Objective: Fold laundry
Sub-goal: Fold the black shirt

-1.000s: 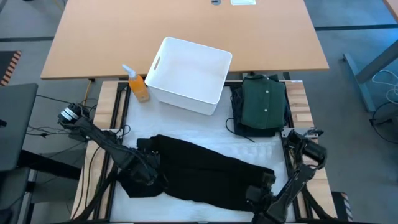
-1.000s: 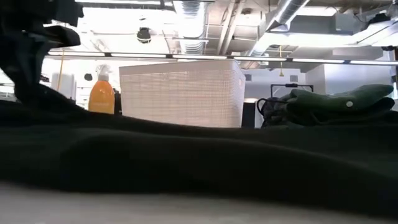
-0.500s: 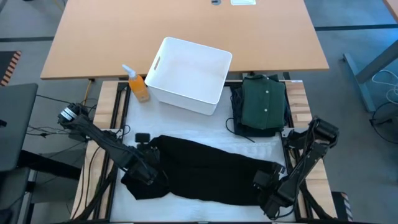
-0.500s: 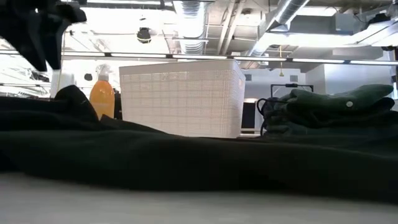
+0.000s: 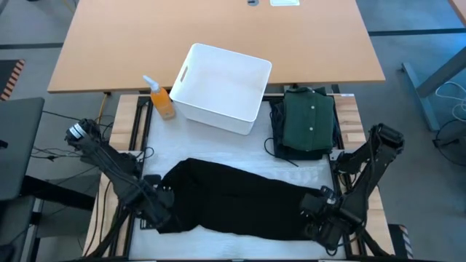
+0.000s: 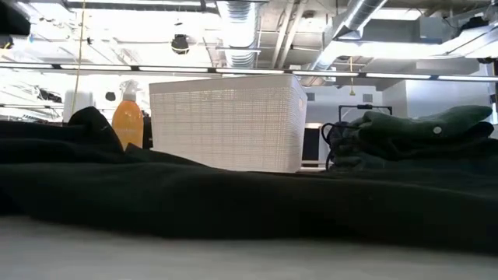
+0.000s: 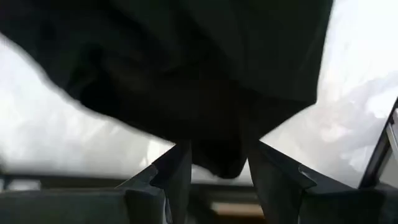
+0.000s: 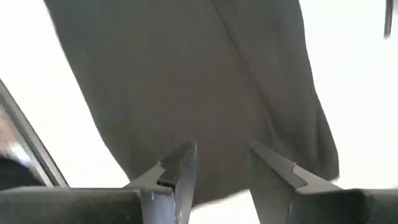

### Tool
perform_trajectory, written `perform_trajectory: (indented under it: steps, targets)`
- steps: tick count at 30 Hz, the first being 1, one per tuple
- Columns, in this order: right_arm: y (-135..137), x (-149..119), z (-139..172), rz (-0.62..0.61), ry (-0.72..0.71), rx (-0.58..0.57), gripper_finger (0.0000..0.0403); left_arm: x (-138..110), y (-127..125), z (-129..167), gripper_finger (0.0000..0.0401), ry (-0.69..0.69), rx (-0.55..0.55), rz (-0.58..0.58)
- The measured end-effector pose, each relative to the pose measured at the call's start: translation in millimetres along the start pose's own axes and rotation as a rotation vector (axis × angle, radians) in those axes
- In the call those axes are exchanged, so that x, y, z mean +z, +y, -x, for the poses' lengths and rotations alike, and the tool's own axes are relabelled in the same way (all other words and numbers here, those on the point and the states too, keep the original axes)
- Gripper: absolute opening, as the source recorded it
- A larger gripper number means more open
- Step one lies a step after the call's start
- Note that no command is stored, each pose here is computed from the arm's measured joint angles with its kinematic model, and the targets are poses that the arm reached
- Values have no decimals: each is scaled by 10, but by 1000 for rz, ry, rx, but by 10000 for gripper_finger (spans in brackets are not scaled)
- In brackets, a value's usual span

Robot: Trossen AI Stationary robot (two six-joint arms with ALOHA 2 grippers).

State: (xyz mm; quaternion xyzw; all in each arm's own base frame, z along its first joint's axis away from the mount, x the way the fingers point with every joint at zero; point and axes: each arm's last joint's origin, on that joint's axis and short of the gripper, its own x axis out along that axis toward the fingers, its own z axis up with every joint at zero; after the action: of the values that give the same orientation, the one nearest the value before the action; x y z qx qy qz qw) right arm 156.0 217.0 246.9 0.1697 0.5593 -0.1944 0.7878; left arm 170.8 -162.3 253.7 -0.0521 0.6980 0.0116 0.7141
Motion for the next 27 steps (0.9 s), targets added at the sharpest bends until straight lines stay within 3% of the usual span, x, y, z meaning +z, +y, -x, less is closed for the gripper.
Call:
perform_trajectory:
  steps: [4,10,15,18,23,27]
  targets:
    - [295,170,-75,75,-241,186,161,-22,-53,-289,146,-79,-37,8]
    - [798,464,-605,255,-349,332,142,-45,-14,-711,146,-141,-121,1]
    - [1034,604,-1030,295,-368,430,110,-109,58,-890,143,-116,-127,5]
    - [1095,641,-1143,285,-357,485,88,-123,68,-914,114,-108,-128,3]
    - [1061,464,-1215,246,-263,416,46,-126,53,-912,15,-115,-136,-31]
    - [1000,242,-1213,198,-171,336,19,-159,28,-913,4,-117,-132,-55]
